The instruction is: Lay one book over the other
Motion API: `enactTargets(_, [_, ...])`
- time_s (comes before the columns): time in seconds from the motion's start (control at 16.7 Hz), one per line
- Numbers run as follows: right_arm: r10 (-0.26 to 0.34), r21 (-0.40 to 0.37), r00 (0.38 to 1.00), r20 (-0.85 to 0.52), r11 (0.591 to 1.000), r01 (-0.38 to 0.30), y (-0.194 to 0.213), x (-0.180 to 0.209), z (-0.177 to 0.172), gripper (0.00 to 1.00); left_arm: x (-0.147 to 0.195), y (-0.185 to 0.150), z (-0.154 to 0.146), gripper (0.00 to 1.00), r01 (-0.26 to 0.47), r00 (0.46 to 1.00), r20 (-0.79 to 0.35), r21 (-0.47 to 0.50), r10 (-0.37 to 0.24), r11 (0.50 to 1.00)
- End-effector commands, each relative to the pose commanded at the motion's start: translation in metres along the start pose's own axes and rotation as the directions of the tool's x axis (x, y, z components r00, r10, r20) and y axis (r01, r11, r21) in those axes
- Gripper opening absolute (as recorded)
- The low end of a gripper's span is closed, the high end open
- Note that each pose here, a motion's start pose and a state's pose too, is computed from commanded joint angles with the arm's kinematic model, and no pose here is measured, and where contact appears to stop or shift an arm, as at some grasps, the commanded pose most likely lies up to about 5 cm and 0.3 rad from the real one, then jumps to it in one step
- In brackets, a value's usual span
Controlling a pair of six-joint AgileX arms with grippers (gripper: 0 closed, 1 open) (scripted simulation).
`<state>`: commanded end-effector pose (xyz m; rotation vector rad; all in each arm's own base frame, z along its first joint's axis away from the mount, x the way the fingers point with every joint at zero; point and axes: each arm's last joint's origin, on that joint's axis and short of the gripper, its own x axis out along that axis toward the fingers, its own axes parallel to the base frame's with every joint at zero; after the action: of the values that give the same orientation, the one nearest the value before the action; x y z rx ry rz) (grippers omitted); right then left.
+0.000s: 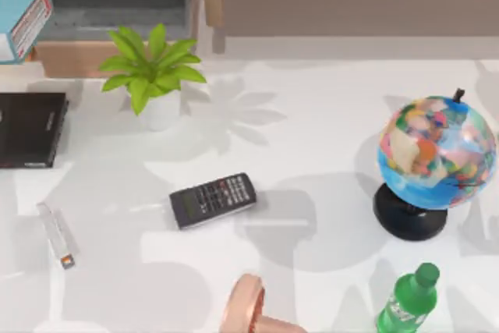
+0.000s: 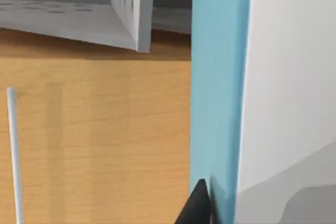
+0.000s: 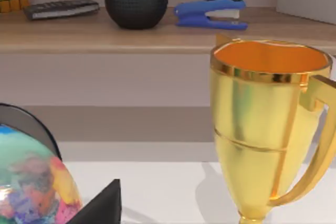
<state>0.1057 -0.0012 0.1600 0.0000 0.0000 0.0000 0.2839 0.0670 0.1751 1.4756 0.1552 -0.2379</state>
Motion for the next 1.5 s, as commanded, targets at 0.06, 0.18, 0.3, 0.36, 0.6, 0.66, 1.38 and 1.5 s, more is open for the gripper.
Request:
enactTargets(0.06, [0.000,0.000,1.000,0.000,1.000,0.000,0.000,0.000,0.000,1.00,0.003,-0.017,-0.006,0.00,0.077,0.997,-0.016,0.025,-0.076,0.997])
enactTargets(0.18, [0.000,0.000,1.000,0.000,1.000,0.000,0.000,0.000,0.000,1.00,0.008,-0.043,-0.015,0.00,0.198,0.980,-0.036,0.058,-0.196,0.978])
enactTargets(0.3, [0.000,0.000,1.000,0.000,1.000,0.000,0.000,0.000,0.000,1.00,0.012,-0.054,-0.019,0.00,0.257,0.966,-0.046,0.075,-0.254,0.963])
enactTargets(0.36, [0.000,0.000,1.000,0.000,1.000,0.000,0.000,0.000,0.000,1.00,0.012,-0.056,-0.019,0.00,0.265,0.964,-0.048,0.078,-0.262,0.961])
enactTargets(0.6, [0.000,0.000,1.000,0.000,1.000,0.000,0.000,0.000,0.000,1.00,0.012,-0.055,-0.018,0.00,0.262,0.965,-0.043,0.082,-0.259,0.962])
enactTargets(0.66, [0.000,0.000,1.000,0.000,1.000,0.000,0.000,0.000,0.000,1.00,0.013,-0.055,-0.018,0.00,0.262,0.965,-0.044,0.082,-0.259,0.962])
enactTargets(1.38, [0.000,0.000,1.000,0.000,1.000,0.000,0.000,0.000,0.000,1.00,0.017,-0.057,-0.020,0.38,0.265,0.964,-0.048,0.078,-0.262,0.961])
enactTargets(1.5, [0.000,0.000,1.000,0.000,1.000,0.000,0.000,0.000,0.000,1.00,0.017,-0.057,-0.020,0.53,0.265,0.964,-0.048,0.078,-0.262,0.961])
